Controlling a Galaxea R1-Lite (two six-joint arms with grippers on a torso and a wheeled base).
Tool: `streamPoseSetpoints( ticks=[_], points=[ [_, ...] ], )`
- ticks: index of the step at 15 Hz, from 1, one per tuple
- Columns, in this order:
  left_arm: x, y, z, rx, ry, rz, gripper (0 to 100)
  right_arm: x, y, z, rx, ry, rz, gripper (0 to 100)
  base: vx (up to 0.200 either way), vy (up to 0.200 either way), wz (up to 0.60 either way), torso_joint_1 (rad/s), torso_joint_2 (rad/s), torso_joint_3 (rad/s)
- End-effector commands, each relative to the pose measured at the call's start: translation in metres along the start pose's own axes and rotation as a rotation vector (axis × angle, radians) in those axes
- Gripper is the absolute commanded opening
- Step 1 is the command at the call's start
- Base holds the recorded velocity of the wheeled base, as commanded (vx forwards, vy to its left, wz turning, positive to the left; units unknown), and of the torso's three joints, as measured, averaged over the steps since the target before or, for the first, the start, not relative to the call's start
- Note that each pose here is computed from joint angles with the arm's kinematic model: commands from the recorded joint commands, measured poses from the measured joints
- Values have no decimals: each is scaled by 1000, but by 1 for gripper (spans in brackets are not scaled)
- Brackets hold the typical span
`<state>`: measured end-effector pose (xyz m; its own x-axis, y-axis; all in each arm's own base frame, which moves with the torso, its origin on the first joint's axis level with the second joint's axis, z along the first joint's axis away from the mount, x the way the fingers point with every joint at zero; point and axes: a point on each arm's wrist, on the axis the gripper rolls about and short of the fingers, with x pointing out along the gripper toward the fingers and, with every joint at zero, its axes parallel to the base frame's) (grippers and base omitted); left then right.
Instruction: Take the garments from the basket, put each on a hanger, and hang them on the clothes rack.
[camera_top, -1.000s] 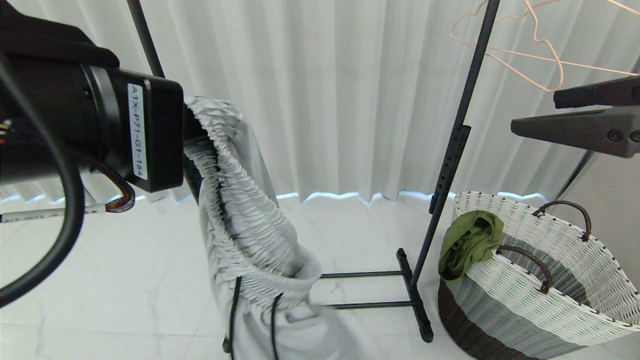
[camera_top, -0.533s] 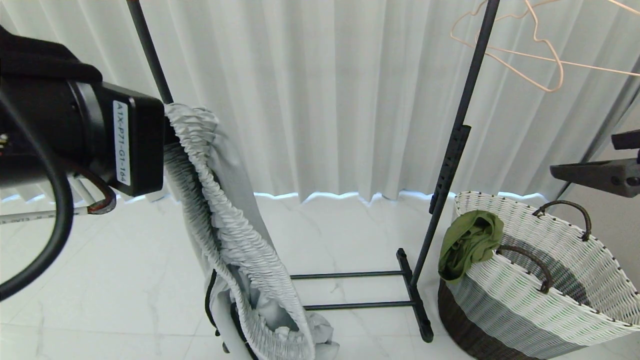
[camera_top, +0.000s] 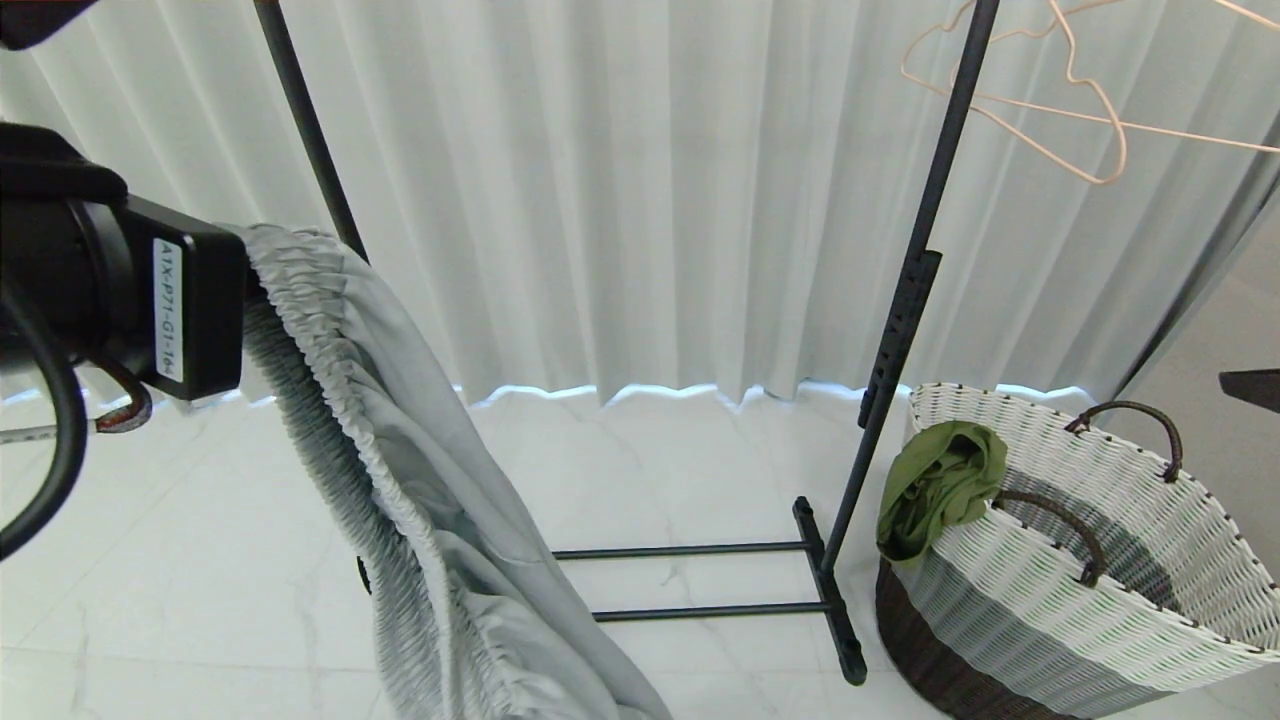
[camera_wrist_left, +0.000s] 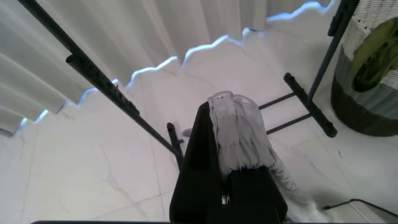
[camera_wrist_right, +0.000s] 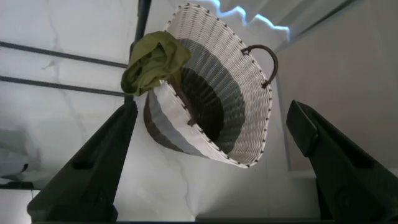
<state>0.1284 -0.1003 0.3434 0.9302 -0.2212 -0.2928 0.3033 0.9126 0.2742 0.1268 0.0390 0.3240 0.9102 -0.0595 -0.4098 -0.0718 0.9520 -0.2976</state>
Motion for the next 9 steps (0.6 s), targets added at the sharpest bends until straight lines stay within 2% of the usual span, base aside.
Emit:
streamPoseSetpoints(
  ticks=[1,6,9],
  points=[
    [0,3,-1,-4,3,16,0,-4,-4,-3,15,-6,-13,100,0,0,0,0,0,0],
    [-1,3,-2,2,3,16,0,-7,-6,-4,83,-15,-16,100,0,0,0,5,-25,-17],
    [-2,4,-2,32,2,16,0,-8,-6,-4,104,-19,-4,100,0,0,0,48,-235,-240]
  ],
)
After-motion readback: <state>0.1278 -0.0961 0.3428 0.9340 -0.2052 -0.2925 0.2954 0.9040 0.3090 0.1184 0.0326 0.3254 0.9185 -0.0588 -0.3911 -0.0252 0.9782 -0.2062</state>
